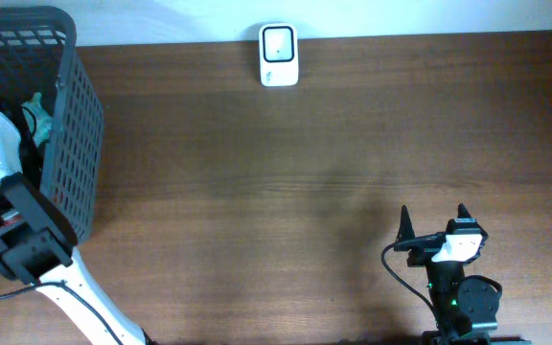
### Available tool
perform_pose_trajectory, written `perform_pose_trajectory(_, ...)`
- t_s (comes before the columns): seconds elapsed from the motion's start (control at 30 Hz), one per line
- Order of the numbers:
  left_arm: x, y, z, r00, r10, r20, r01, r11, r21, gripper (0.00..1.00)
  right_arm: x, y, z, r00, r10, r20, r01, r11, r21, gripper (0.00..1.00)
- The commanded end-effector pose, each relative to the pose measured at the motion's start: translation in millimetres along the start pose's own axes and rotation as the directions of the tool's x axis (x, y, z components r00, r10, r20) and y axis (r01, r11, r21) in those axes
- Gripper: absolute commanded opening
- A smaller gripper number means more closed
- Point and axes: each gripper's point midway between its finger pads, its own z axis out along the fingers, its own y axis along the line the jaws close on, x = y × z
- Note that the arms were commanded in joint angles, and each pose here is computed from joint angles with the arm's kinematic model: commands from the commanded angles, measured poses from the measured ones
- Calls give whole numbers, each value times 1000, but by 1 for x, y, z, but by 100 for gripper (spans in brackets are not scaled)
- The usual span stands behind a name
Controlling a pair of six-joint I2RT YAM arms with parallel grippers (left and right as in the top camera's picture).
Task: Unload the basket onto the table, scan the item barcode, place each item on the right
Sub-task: 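Lift the chocolate bar out and place it on the table centre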
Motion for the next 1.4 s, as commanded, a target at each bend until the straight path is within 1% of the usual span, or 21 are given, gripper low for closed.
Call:
perform_pose_trajectory(0.0, -28, -12, -75, 999, -20, 45, 14, 992, 129, 0, 3, -2, 0, 1000, -6, -4, 6, 1000, 10, 99)
perform_pose_trajectory(0.1, -37, -15, -141, 996, -58, 60, 38, 954, 297, 0, 3, -2, 0, 1000, -6, -4, 6, 1000, 10, 99)
perform_pose_trajectory(0.27, -40, -21, -243, 991, -104, 85, 30, 788, 615, 0, 3, -2, 0, 1000, -6, -4, 6, 1000, 10, 99)
perform_pose_trajectory(0.4, -29, -13, -330, 988, -104, 113, -37, 554, 832, 0, 3, -2, 0, 1000, -6, -4, 6, 1000, 10, 99)
perform_pose_trajectory(0.43, -24, -10, -345, 988, -96, 119, -54, 509, 859, 0, 3, -2, 0, 1000, -6, -4, 6, 1000, 10, 99)
perform_pose_trajectory(0.47, -17, -5, -373, 987, -87, 138, -88, 427, 900, 0, 3, -2, 0, 1000, -6, -4, 6, 1000, 10, 99)
perform_pose_trajectory(0.53, -7, 2, -404, 984, -73, 165, -132, 330, 935, 0, 3, -2, 0, 1000, -6, -4, 6, 1000, 10, 99)
perform_pose_trajectory(0.6, 14, 13, -457, 947, -30, 321, -313, 158, 937, 0, 3, -2, 0, 1000, -6, -4, 6, 1000, 10, 99)
perform_pose_trajectory(0.63, 23, 18, -474, 923, -21, 384, -380, 98, 920, 0, 3, -2, 0, 1000, -6, -4, 6, 1000, 10, 99)
perform_pose_trajectory(0.7, 61, 33, -520, 795, 4, 607, -603, -98, 791, 0, 3, -2, 0, 1000, -6, -4, 6, 1000, 10, 99)
perform_pose_trajectory(0.77, 102, 47, -539, 670, 30, 742, -720, -219, 659, 0, 3, -2, 0, 1000, -6, -4, 6, 1000, 10, 99)
perform_pose_trajectory(0.83, 136, 53, -546, 601, 58, 797, -751, -298, 589, 0, 3, -2, 0, 1000, -6, -4, 6, 1000, 10, 99)
perform_pose_trajectory(0.93, 186, 50, -546, 538, 134, 832, -745, -385, 544, 0, 3, -2, 0, 1000, -6, -4, 6, 1000, 10, 99)
perform_pose_trajectory(1.0, 226, 45, -538, 423, 175, 889, -765, -457, 454, 0, 3, -2, 0, 1000, -6, -4, 6, 1000, 10, 99)
perform_pose_trajectory(1.03, 241, 42, -532, 385, 202, 901, -767, -472, 434, 0, 3, -2, 0, 1000, -6, -4, 6, 1000, 10, 99)
perform_pose_trajectory(1.13, 285, 22, -491, 264, 347, 900, -808, -430, 403, 0, 3, -2, 0, 1000, -6, -4, 6, 1000, 10, 98)
perform_pose_trajectory(1.17, 307, 18, -477, 193, 394, 899, -805, -460, 375, 0, 3, -2, 0, 1000, -6, -4, 6, 1000, 10, 99)
perform_pose_trajectory(1.2, 337, 12, -457, 86, 442, 893, -789, -517, 332, 0, 3, -2, 0, 1000, -6, -4, 6, 1000, 10, 98)
perform_pose_trajectory(1.27, 375, 3, -424, -43, 506, 861, -768, -568, 296, 0, 3, -2, 0, 1000, -6, -4, 6, 1000, 10, 99)
perform_pose_trajectory(1.3, 394, -7, -399, -97, 557, 825, -776, -562, 288, 0, 3, -2, 0, 1000, -6, -4, 6, 1000, 10, 99)
perform_pose_trajectory(1.37, 423, -21, -362, -166, 610, 775, -779, -563, 276, 0, 3, -2, 0, 1000, -6, -4, 6, 1000, 10, 98)
